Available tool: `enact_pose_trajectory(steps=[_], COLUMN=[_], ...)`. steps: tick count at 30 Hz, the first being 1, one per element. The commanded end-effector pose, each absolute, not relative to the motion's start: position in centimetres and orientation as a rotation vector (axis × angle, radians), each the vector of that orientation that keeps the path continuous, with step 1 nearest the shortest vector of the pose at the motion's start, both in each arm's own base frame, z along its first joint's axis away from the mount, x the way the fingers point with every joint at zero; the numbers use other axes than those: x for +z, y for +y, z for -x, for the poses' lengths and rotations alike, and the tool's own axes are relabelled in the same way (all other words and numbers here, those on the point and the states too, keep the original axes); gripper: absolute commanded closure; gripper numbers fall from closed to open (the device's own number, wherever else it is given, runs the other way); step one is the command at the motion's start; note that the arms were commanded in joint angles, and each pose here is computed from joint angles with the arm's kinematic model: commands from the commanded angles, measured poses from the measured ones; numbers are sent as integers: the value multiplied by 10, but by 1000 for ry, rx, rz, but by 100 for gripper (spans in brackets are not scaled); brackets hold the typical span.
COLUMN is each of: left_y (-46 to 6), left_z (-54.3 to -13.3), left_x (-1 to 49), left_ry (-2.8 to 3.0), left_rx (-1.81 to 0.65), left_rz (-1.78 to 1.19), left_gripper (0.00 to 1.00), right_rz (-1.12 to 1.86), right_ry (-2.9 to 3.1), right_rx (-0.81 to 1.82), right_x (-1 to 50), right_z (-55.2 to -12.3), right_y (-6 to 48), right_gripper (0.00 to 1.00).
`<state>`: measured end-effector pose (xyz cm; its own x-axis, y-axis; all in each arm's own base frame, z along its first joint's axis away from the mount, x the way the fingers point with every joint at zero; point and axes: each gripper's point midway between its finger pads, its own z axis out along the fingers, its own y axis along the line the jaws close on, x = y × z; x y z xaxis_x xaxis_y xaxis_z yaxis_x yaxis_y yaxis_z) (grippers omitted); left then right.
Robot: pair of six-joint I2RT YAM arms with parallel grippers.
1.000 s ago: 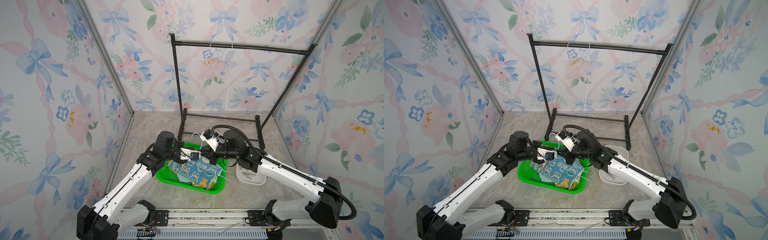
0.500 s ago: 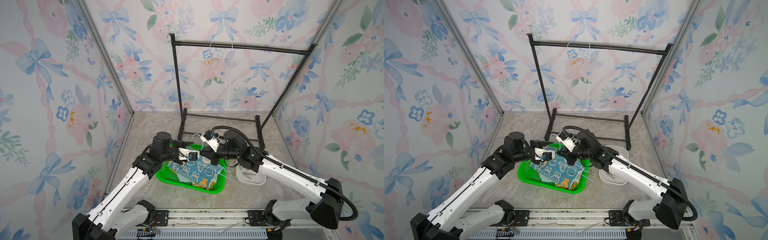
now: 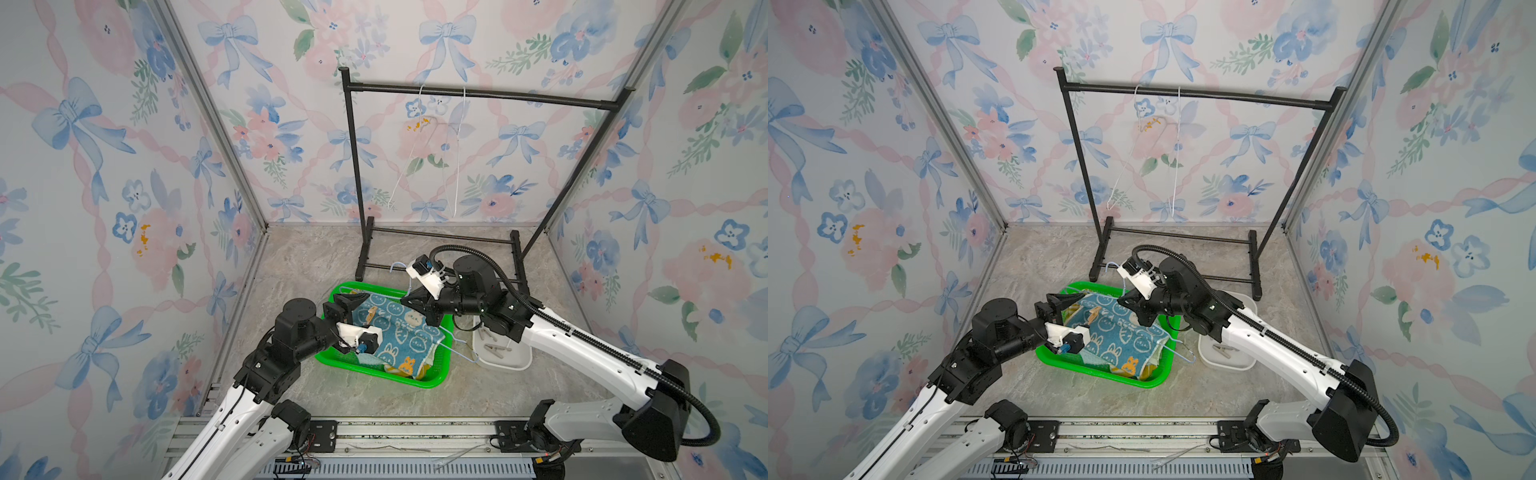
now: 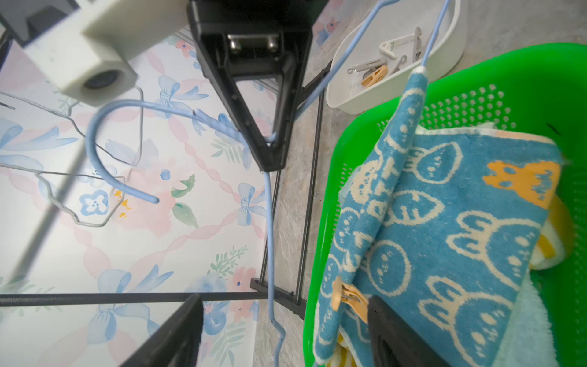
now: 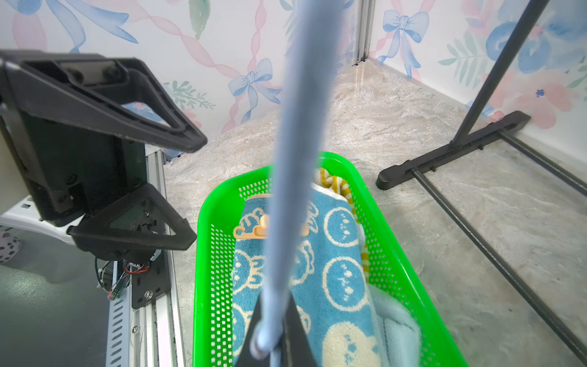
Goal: Remove the clothespins securing towels to the hanger
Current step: Remove the clothespin from the hanger.
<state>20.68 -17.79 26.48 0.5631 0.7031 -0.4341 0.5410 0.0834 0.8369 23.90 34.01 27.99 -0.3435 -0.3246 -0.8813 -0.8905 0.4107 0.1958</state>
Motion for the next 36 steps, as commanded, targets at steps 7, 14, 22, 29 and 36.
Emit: enact_pose_trajectory(steps=[7,14,22,29,36], left_y=[-167,-171,-173,-176,-173], left_z=[-197,-212,-232,-242,-251], left_x=[220,200,192,190,189], left_ry=[1128,1175,1229,1256,1282], left_rx=[206,242,299,314,354], left_rz=[-1706,-1801,-1847,-1838,-1836], left_gripper=[17,21,25,35,48], right_rz=[1025,1029,1032,1027,1021], right_ry=[1837,1845,1833,1834,1840], right_rx=[963,972,996,994,1005], right_x=[298,295,297,296,296], right_z=[-234,-232,-229,-229,-228], right_y=[339,338,339,336,334], right_gripper=[100,100,100,100,100])
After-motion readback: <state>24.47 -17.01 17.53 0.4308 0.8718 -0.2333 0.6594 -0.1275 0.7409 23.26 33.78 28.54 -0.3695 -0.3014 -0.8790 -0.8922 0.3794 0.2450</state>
